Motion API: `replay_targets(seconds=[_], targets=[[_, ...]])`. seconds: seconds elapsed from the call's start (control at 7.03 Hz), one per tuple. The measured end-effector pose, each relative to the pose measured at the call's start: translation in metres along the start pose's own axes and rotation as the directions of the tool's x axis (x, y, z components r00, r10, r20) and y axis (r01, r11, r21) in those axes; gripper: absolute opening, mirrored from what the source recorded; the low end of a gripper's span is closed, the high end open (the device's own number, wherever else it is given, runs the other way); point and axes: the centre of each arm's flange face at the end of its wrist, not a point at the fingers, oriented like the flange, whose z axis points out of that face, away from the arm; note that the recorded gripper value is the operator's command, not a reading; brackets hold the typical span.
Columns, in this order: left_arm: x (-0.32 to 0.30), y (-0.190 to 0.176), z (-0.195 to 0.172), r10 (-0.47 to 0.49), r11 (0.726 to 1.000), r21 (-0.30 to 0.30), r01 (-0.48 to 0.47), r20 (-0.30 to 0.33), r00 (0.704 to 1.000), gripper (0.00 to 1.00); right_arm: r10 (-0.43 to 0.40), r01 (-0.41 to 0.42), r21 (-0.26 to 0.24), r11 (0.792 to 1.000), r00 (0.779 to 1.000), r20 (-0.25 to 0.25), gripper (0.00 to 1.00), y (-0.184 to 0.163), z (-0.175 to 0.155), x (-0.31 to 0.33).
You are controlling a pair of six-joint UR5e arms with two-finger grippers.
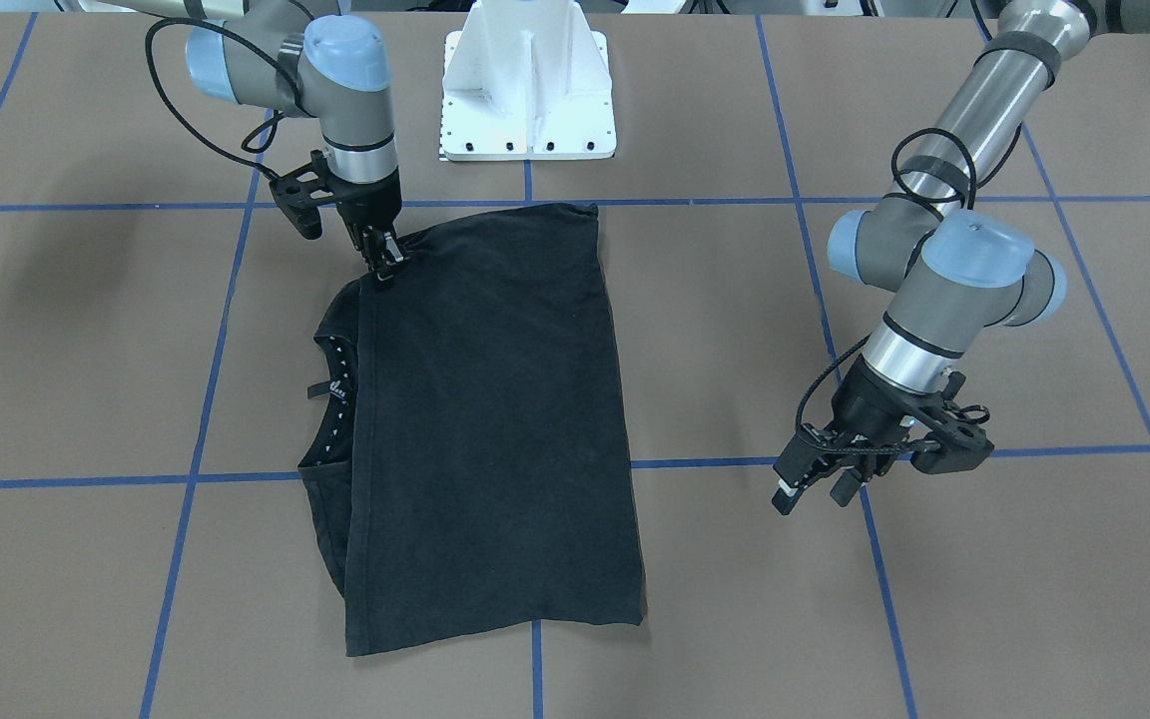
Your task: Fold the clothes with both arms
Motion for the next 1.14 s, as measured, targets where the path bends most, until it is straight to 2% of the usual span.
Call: replay_targets(seconds=[0.14, 0.43, 0.57, 0.71, 0.85, 1.14], targets=[[0.003, 0.002, -0.006, -0.025, 1.000, 0.000, 0.025, -0.015, 1.000, 0.97, 0.001, -0.001, -0.013, 1.000, 1.000, -0.003, 0.00, 0.000, -0.005, 0.000], [0.012, 0.024, -0.045, -0.146, 0.989, -0.013, 0.146, -0.089, 0.985, 0.97, 0.001, -0.002, -0.031, 1.000, 1.000, -0.015, 0.00, 0.000, -0.009, 0.003], [0.023, 0.060, -0.070, -0.210, 0.978, -0.038, 0.207, -0.138, 0.968, 0.97, 0.001, -0.001, -0.034, 0.999, 1.000, -0.016, 0.00, 0.000, -0.010, 0.003], [0.036, 0.116, -0.086, -0.271, 0.962, -0.068, 0.263, -0.172, 0.947, 0.96, 0.001, -0.001, -0.036, 0.999, 1.000, -0.016, 0.00, 0.000, -0.010, 0.003], [0.045, 0.176, -0.089, -0.306, 0.951, -0.093, 0.294, -0.172, 0.936, 0.96, 0.001, -0.002, -0.036, 0.999, 1.000, -0.016, 0.00, 0.000, -0.011, 0.003], [0.062, 0.273, -0.094, -0.327, 0.938, -0.147, 0.312, -0.093, 0.940, 0.91, 0.001, -0.002, -0.035, 0.999, 1.000, -0.016, 0.00, -0.001, -0.010, 0.003]])
